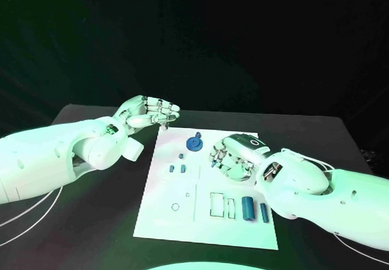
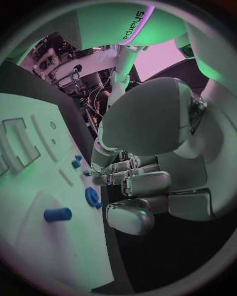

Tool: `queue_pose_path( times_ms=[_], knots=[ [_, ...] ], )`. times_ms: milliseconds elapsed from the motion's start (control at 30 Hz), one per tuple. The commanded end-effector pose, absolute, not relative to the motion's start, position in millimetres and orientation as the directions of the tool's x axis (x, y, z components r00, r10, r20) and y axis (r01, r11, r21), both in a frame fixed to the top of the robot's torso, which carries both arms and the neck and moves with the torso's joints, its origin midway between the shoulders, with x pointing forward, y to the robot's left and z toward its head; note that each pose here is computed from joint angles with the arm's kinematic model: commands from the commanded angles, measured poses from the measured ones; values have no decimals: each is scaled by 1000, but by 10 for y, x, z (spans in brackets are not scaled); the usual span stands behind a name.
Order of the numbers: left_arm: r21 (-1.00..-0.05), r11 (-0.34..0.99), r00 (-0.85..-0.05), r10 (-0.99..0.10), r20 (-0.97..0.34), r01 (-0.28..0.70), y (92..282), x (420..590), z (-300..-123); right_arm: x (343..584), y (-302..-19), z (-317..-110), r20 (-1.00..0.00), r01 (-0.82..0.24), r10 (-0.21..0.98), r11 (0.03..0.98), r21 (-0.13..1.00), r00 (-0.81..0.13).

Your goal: Assemble the parts on the task board

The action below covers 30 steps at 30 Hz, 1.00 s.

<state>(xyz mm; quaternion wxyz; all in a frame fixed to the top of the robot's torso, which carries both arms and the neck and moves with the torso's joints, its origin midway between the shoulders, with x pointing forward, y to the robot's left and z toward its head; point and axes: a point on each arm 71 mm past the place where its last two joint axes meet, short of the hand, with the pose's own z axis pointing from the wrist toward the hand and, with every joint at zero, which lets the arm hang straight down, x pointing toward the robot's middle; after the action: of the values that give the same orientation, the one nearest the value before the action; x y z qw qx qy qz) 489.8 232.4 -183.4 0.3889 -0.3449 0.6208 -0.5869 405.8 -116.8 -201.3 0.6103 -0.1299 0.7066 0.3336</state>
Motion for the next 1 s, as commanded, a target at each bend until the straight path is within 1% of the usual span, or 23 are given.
queue_pose_path(
  times_ms=[33, 233, 300, 533, 1000],
  knots=[
    [-998, 60, -473, -878, -70, 35, 2285, 4897, -1819, 3986, -1049, -2020, -948, -628, 225, 710, 318, -226],
    [-998, 57, -479, -875, -67, 34, 2250, 4895, -1819, 3898, -885, -2143, -942, -646, 212, 687, 332, -259],
    [-998, 57, -481, -874, -66, 33, 2237, 4894, -1820, 3861, -826, -2231, -939, -647, 204, 683, 339, -276],
    [-998, 56, -482, -874, -65, 34, 2214, 4891, -1818, 3811, -726, -2406, -934, -645, 184, 682, 345, -304],
    [-998, 30, -456, -888, -52, 55, 2209, 4899, -1794, 3723, -638, -2586, -931, -641, 172, 685, 347, -321]
  ],
)
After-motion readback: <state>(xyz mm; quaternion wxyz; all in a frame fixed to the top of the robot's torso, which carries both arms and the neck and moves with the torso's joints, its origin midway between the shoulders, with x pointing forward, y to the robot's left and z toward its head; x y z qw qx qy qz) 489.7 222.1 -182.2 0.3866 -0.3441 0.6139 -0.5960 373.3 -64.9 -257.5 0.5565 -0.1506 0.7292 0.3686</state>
